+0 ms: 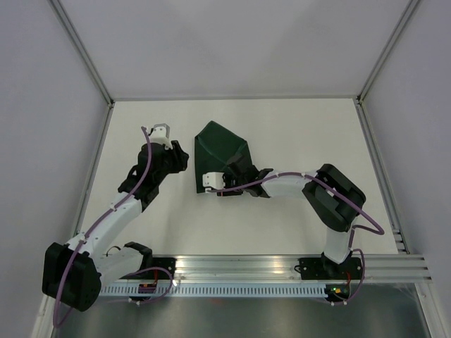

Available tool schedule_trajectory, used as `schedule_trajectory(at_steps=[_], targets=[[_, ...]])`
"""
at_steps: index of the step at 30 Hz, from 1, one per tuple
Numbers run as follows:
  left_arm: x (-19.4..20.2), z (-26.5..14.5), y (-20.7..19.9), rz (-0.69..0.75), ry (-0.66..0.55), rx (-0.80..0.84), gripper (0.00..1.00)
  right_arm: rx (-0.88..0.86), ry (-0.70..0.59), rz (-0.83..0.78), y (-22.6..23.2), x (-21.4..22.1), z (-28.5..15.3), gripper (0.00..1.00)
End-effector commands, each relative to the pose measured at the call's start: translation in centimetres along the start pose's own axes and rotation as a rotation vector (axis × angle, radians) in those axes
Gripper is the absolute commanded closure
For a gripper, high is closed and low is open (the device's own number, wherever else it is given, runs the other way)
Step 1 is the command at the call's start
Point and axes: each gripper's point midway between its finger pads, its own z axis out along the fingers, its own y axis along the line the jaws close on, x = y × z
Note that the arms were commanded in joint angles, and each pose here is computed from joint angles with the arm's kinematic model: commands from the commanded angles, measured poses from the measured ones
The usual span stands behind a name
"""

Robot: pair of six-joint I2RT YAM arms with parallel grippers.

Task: Fold the napkin, place the utensils inside, and roll it up
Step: Roll the napkin at the center of the board.

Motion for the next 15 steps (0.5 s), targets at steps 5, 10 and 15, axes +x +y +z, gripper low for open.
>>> schedule_trajectory(at_steps=[5,10,15], targets=[[-0.9,0.1,-0.9,0.054,0.005,0.038,0.5,-0.117,0.019,0.023,2.4,1.2,0.9,0.54],[-0.4,0.5,-0.9,0.05,0.018,0.041,0.5,-0.15,0.016,0.038,2.7,1.7,0.9,0.54],[-0.4,0.8,-1.3,0.047,0.026,0.057,0.5,-0.2,0.035,0.032,3.1,1.9,1.0,0.58]])
